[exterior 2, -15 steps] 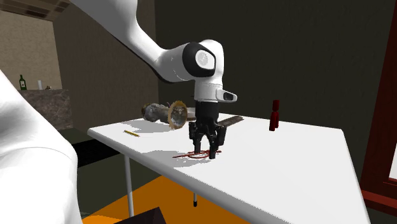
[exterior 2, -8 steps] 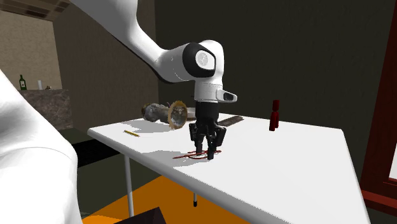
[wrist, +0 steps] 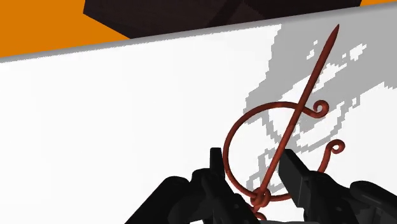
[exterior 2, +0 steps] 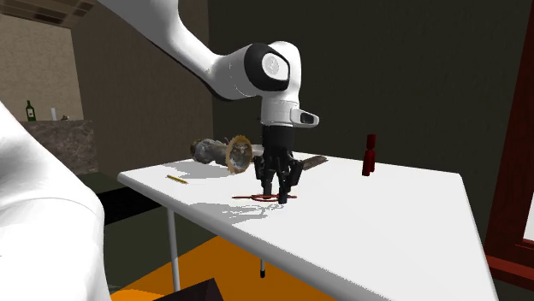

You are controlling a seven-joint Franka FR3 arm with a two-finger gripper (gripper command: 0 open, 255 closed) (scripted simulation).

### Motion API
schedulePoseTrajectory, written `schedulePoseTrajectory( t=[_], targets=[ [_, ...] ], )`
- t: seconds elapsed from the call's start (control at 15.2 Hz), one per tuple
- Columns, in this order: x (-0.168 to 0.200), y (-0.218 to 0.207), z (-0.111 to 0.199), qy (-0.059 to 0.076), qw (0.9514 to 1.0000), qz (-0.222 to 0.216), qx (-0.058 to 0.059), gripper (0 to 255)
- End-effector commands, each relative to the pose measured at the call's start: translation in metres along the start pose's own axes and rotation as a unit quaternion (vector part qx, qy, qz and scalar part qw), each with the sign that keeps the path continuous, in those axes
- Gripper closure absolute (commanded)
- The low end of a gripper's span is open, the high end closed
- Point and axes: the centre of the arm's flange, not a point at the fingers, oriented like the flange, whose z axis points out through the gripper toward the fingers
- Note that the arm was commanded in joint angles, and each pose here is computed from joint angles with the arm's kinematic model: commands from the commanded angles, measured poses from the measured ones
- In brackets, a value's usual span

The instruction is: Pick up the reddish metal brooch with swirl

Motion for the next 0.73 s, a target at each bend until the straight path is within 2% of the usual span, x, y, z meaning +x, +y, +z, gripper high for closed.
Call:
schedulePoseTrajectory(
  t=[0.0, 0.53, 0.66],
  targets=[
    [-0.001, 0.001, -0.011, 0.000, 1.0000, 0.000, 0.000, 255],
    [-0.008, 0.004, -0.053, 0.000, 1.0000, 0.000, 0.000, 255],
    [-0.008, 0.004, -0.053, 0.000, 1.0000, 0.000, 0.000, 255]
  ],
)
